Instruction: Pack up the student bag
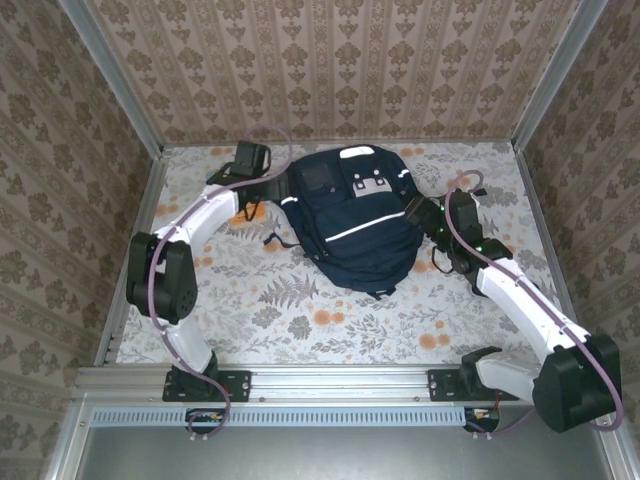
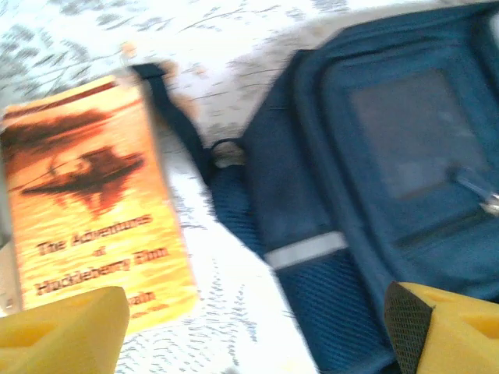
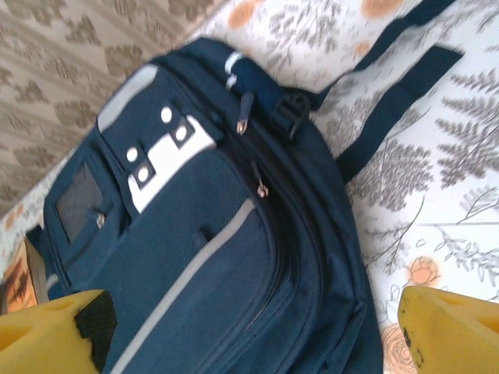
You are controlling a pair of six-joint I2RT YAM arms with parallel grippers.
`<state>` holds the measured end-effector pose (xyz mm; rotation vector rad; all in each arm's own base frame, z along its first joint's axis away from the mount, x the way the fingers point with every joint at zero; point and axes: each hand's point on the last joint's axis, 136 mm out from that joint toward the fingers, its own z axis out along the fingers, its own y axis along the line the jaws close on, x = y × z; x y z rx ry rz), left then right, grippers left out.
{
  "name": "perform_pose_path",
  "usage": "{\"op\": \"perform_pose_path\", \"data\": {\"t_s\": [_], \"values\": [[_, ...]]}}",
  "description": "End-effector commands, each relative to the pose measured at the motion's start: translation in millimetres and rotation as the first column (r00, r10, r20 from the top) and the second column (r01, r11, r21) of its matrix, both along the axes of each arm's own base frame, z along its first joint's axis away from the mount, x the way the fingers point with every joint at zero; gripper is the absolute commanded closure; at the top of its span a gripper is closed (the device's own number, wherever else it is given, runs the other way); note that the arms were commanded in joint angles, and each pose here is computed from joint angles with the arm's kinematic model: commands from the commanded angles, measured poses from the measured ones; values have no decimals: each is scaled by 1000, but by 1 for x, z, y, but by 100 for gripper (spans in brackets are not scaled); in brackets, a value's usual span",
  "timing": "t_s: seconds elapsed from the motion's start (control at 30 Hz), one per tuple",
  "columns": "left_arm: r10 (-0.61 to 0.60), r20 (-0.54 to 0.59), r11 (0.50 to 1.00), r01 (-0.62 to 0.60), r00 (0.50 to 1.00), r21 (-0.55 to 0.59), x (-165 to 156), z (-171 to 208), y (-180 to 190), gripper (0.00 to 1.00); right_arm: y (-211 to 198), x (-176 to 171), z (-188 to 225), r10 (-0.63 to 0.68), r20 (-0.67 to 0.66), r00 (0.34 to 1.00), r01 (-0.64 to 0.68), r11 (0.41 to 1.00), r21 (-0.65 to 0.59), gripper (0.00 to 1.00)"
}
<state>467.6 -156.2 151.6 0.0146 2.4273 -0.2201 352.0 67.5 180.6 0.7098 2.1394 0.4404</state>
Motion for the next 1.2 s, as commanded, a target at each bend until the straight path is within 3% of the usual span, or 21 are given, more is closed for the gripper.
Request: {"op": "perform_pose_path", "data": {"t_s": [0.0,0.13,0.3,0.5,0.77,0.9,1.17], "values": [[61,-132,997,-66,989,-34,8,-27,17,16,24,8,19,98,36,995,-99,994,35,5],[64,-206,998,-64,977,5,18,-50,26,16,35,7,18,132,43,990,-134,990,33,4],[28,-218,998,-14,975,64,24,-65,33,3,38,3,18,149,38,988,-150,988,34,3],[-29,-292,999,32,956,9,19,-90,26,2,42,2,13,158,22,987,-158,986,52,3],[-8,-384,1000,-3,923,-29,5,-119,27,22,49,3,11,169,13,986,-170,983,74,4],[1,-433,997,-37,901,-73,-17,-128,24,26,50,4,12,169,13,986,-169,982,81,5],[10,-526,981,-110,850,-160,-95,-134,14,27,62,14,18,191,20,981,-192,976,105,5]]}}
